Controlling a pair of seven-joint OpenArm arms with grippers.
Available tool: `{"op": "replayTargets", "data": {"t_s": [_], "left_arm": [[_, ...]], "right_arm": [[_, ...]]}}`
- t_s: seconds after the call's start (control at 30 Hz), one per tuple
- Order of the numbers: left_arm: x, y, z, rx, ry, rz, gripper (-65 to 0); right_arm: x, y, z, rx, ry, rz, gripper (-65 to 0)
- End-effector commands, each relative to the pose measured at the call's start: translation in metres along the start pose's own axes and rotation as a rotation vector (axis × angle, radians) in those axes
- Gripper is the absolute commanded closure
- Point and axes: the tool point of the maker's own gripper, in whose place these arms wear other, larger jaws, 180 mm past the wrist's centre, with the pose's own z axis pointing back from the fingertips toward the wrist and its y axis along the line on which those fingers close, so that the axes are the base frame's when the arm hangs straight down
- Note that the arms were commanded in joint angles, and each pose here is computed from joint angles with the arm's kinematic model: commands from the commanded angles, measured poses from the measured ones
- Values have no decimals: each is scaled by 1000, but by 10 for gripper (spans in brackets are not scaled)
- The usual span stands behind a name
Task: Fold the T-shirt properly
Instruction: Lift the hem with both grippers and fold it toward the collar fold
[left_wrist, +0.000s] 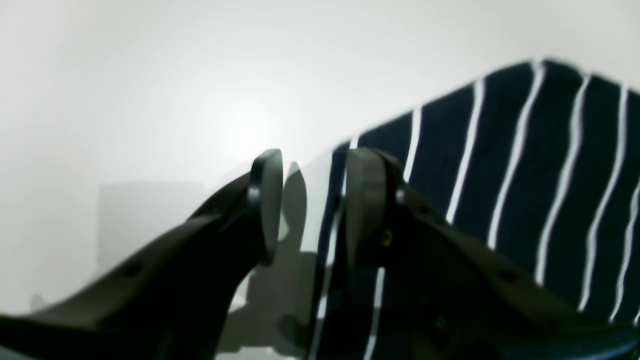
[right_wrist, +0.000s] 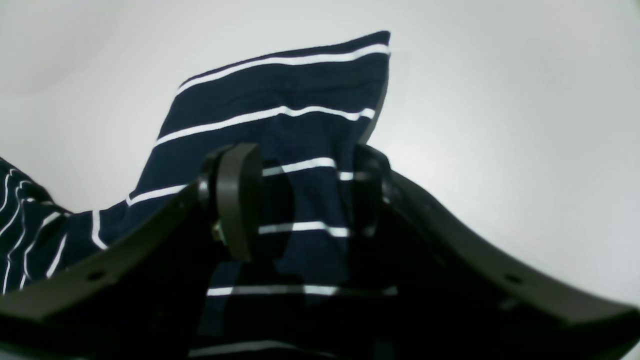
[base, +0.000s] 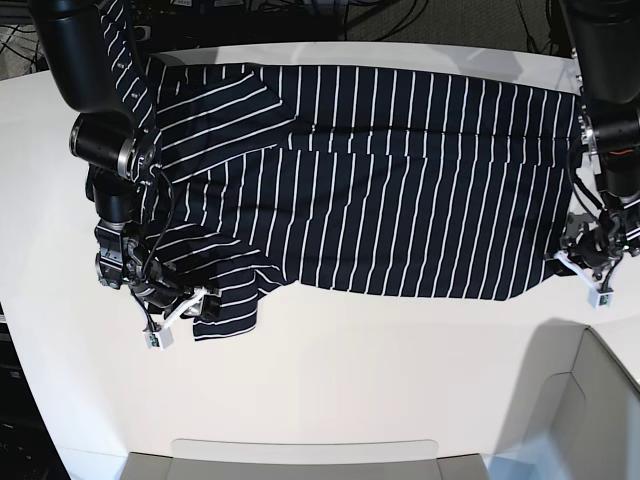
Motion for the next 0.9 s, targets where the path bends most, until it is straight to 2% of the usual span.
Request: {"op": "replayTargets", "data": {"t_s": [0.0, 0.13, 0.2, 0.4, 0.47, 0.53, 0.7, 0.77, 0.87], "left_arm": [[29, 1, 7, -6, -62, -28, -225], [15, -20, -2, -60, 0, -118, -243], [13, -24, -4, -67, 8, -122, -261], [12, -36, -10, -89, 7, -122, -260], [12, -38, -10, -92, 7, -122, -253], [11, -39, -11, -93, 9, -122, -210], [12, -43, -13, -100, 2, -108, 0], [7, -32, -14, -48, -3, -65, 0], [13, -30, -12, -47, -32, -23, 0]], "right_arm": [[-4, -9, 3, -31, 54, 24, -288], [-4, -9, 3, -31, 54, 24, -288], [-4, -9, 3, -31, 54, 24, -288], [-4, -7, 2, -28, 52, 25, -287], [-7, -6, 2, -27, 80, 40, -269], [-11, -5, 1, -32, 119, 78, -208], [-5, -4, 1, -36, 119, 96, 0], [1, -4, 2, -37, 112, 101, 0], [10, -4, 2, -38, 99, 106, 0]]}}
